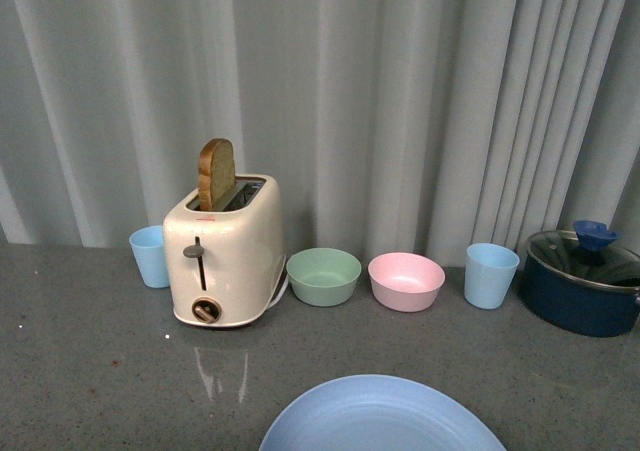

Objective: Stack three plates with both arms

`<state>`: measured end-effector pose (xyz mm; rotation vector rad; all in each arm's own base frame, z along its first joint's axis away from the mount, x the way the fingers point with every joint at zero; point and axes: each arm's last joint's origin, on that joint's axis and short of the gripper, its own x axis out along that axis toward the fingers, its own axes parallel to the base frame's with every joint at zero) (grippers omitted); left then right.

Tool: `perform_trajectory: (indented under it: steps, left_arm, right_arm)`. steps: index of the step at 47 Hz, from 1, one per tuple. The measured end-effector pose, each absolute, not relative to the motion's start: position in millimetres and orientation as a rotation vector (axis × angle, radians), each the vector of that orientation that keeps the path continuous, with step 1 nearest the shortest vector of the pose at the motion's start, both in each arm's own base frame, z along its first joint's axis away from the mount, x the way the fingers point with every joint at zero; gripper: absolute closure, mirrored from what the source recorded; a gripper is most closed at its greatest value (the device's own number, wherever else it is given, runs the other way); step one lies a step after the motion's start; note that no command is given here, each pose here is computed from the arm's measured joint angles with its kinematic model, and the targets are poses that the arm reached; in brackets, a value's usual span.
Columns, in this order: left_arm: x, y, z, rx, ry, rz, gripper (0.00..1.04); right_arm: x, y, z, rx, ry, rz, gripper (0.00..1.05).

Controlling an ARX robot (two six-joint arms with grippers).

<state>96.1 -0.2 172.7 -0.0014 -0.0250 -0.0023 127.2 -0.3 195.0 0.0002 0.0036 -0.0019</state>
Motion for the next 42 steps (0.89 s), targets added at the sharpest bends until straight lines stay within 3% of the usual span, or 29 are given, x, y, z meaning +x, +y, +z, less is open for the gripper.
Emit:
perform_trajectory:
  steps: [42]
  left_arm:
    - [96, 0, 173, -0.001, -0.025, -0.002, 0.07]
  right_arm:
    - [103, 0, 165, 0.0, 0.018, -0.002, 1.02]
